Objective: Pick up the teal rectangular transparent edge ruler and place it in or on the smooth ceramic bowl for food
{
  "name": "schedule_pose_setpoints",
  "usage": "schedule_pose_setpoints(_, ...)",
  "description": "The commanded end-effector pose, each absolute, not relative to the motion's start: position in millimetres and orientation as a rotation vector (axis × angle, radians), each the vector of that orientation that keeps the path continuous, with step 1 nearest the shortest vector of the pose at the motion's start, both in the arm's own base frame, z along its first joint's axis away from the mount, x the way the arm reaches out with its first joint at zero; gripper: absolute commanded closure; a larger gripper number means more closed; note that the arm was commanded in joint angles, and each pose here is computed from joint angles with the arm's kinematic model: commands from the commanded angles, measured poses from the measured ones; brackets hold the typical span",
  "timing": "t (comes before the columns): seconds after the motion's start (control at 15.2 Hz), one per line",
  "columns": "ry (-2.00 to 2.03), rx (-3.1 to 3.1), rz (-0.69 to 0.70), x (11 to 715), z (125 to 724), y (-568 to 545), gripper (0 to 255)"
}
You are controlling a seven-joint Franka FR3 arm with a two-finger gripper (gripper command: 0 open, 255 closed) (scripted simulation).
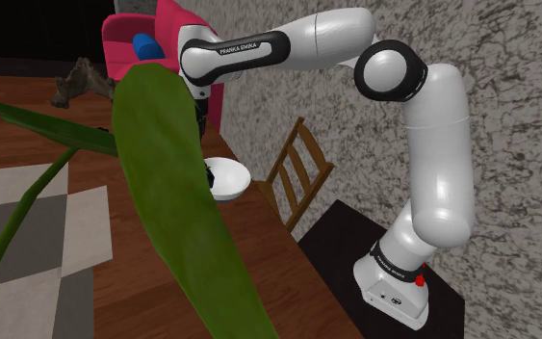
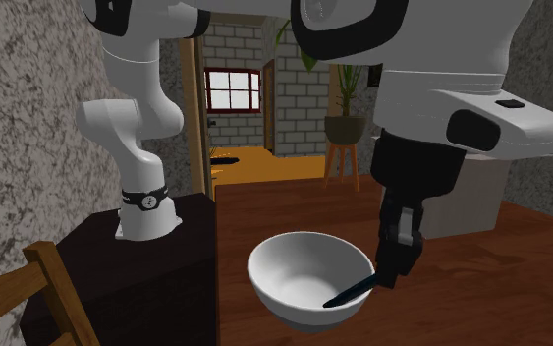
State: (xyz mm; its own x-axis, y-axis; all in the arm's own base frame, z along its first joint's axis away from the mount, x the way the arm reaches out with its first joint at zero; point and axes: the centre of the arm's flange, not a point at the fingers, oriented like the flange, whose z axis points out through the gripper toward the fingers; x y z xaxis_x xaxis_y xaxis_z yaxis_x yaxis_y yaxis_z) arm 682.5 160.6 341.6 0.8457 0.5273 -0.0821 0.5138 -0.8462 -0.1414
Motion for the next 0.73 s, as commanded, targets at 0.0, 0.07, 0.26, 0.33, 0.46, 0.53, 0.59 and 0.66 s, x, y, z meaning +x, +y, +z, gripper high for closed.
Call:
schedule_pose_setpoints(0.0,-0.823,-2.908,0.18,682,347,161,255)
schedule_pose_setpoints(0.07,-0.823,-2.908,0.18,682,352,161,255)
schedule_pose_setpoints(0.26,-0.823,-2.908,0.18,682,368,161,255)
schedule_pose_setpoints(0.33,-0.823,-2.908,0.18,682,373,161,255)
schedule_pose_setpoints(0.46,-0.823,-2.908,0.18,682,384,161,255)
schedule_pose_setpoints(0.53,-0.823,-2.908,0.18,682,389,161,255)
schedule_pose_setpoints(0.59,-0.823,-2.908,0.18,682,394,161,255)
schedule_pose_setpoints(0.66,-0.823,-2.908,0.18,682,399,161,255)
